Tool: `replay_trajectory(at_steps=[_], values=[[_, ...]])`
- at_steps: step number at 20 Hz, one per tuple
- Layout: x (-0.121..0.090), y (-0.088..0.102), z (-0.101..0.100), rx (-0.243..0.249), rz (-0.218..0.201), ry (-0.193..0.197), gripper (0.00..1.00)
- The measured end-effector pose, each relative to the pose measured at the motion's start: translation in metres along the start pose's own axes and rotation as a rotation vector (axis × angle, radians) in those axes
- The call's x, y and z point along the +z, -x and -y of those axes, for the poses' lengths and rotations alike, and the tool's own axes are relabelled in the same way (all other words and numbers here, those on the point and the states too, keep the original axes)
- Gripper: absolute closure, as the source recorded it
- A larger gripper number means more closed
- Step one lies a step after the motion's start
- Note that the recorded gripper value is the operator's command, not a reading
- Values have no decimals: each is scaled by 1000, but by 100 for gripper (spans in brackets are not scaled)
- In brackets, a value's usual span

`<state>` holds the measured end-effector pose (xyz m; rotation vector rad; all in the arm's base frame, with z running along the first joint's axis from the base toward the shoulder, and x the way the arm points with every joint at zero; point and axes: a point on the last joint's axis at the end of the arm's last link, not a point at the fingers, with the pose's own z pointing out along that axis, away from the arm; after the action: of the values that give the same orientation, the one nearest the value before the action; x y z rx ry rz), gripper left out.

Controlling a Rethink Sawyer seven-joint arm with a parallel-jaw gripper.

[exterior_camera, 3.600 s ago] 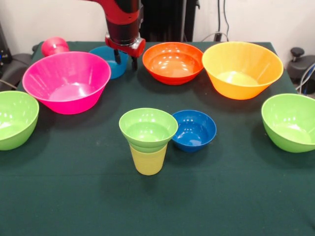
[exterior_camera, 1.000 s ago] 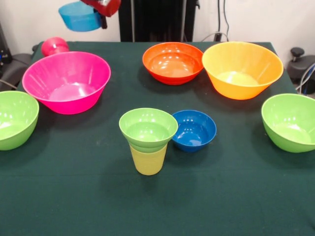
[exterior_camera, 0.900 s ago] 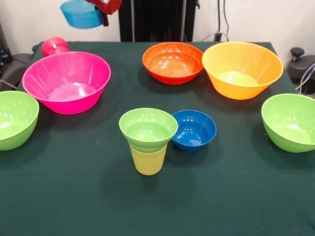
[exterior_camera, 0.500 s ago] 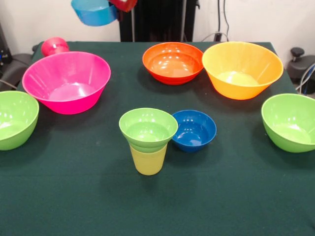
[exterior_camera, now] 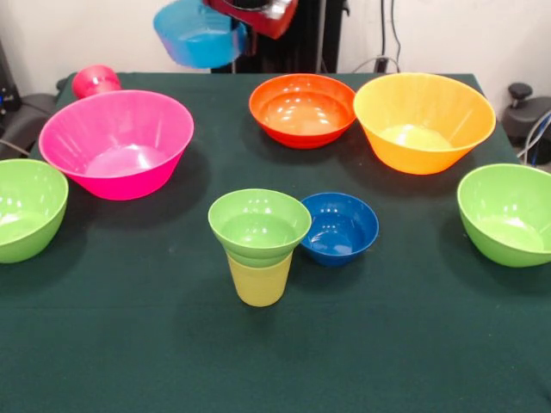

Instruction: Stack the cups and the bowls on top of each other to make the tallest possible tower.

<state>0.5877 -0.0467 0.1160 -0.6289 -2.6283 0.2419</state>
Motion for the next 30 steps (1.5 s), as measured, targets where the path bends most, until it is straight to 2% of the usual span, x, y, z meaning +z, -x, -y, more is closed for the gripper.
replay_trajectory(at_steps=[4,7,9,10,12,14,20,25,30], values=[[-15,23,-26,-20,16,-13,100],[-21,41,-36,-21,18,-18,100],[-24,53,-41,-19,16,-22,100],[-26,67,-45,-15,15,-24,100],[-28,76,-48,-11,14,-25,100],[-30,98,-53,-2,14,-27,100],[-32,131,-60,16,17,-27,100],[-33,144,-64,25,20,-18,100],[-43,142,-68,30,19,5,100]])
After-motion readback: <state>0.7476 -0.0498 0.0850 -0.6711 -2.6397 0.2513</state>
